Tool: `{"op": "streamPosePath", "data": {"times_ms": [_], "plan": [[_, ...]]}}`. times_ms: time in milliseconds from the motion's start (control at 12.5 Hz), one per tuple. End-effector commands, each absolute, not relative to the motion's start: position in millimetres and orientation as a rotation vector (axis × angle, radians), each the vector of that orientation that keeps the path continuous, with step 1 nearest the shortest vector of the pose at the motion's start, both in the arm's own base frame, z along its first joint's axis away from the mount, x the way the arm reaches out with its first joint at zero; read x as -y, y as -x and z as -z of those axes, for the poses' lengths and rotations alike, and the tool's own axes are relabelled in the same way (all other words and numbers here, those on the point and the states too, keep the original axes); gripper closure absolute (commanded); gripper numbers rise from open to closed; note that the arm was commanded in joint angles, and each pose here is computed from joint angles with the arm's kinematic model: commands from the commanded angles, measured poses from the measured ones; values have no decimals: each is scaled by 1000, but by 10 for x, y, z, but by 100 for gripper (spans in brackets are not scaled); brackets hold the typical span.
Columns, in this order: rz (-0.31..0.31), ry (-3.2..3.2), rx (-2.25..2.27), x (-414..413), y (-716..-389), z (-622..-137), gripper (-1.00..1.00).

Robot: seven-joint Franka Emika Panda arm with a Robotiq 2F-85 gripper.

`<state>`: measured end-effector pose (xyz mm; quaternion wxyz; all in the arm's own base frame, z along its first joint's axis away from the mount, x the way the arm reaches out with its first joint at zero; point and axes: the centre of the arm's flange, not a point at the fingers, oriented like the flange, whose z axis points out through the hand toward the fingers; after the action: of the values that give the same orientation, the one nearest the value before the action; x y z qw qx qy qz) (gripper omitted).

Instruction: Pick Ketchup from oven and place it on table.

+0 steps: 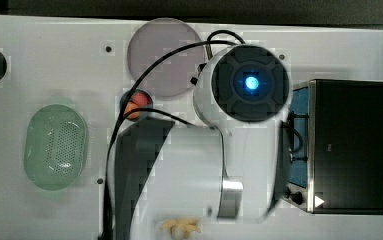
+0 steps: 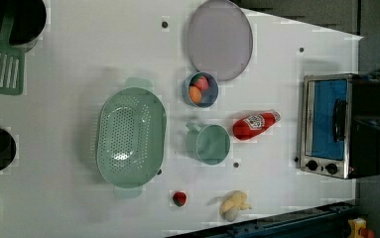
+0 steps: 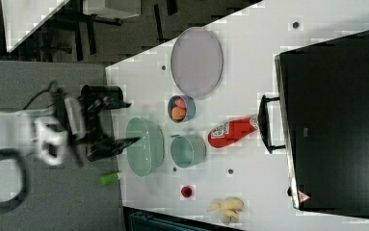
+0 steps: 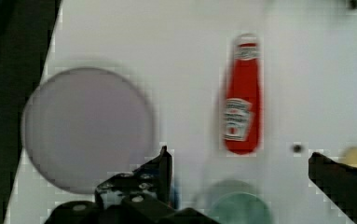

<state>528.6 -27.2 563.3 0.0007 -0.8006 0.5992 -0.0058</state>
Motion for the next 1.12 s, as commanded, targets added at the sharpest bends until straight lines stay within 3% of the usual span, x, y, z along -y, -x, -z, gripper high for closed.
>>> {"op": "streamPosePath", "data": {"times_ms": [80, 240, 1120], "plan": [[-11, 2479, -1925, 300, -5286, -5910, -100], [9, 2472, -1920, 304, -5298, -5963, -100], [-7, 2477, -1924, 305, -5319, -5901, -100]]}}
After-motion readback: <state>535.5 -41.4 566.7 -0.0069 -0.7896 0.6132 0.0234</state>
